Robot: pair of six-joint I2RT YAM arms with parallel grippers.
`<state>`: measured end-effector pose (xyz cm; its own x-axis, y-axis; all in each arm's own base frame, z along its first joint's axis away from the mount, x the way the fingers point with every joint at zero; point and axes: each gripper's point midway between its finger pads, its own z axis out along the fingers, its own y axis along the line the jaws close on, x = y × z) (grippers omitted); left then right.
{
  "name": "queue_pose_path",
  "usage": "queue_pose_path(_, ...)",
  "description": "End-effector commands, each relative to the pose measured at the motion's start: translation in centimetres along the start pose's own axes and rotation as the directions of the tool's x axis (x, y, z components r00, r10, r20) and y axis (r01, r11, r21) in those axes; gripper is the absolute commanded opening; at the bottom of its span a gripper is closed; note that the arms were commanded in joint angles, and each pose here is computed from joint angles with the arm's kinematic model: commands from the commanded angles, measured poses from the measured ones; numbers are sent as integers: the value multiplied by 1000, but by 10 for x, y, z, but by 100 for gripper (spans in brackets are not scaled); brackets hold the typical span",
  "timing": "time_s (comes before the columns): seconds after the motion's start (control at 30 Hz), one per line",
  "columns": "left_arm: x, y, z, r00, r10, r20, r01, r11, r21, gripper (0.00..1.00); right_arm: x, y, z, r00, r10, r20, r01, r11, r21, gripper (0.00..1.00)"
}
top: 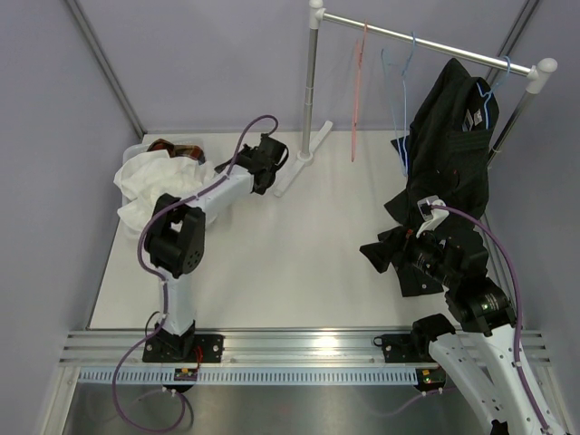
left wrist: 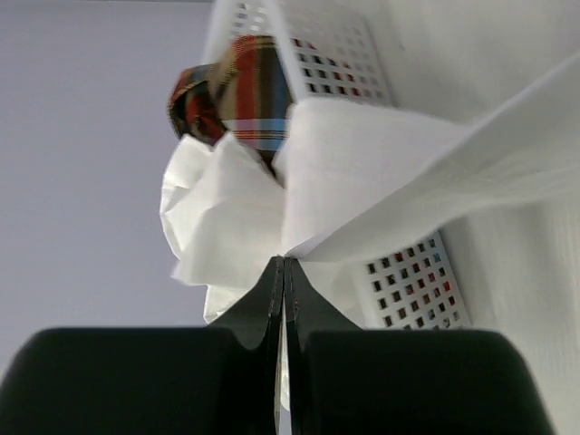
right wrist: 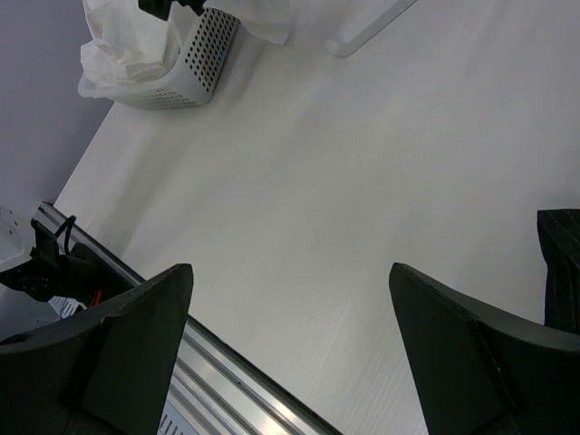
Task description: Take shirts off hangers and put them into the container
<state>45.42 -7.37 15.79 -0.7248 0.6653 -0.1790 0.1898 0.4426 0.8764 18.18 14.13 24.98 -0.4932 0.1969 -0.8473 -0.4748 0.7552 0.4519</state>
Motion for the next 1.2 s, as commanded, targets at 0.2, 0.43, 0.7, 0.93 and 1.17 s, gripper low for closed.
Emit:
queue_pose_path(0.2, 30, 125, 0, 872, -485, 62, 489, 858, -159, 0, -3, 5, 0, 1000, -2, 6, 2, 1000, -27, 99)
queue_pose_path(0.43, 89, 158, 11, 673, -737, 67, 737, 660, -144, 0, -4, 6, 0, 1000, -4, 8, 4, 999, -33, 99)
queue_pose_path(0.7, 158, 112, 31, 479, -875, -66, 867, 483, -125, 0, -4, 7, -1, 1000, -6, 13, 7, 999, -36, 99)
queue_pose_path(0.93, 171, 53, 38, 494, -846, -200, 858, 512, -46, 0, -6, 9, -3, 1000, -12, 23, 13, 999, -45, 99)
queue_pose_path(1.17, 172, 12, 19, 372, -879, -298, 926, 374, 51, 0, -7, 11, -4, 999, -13, 31, 15, 999, -48, 99)
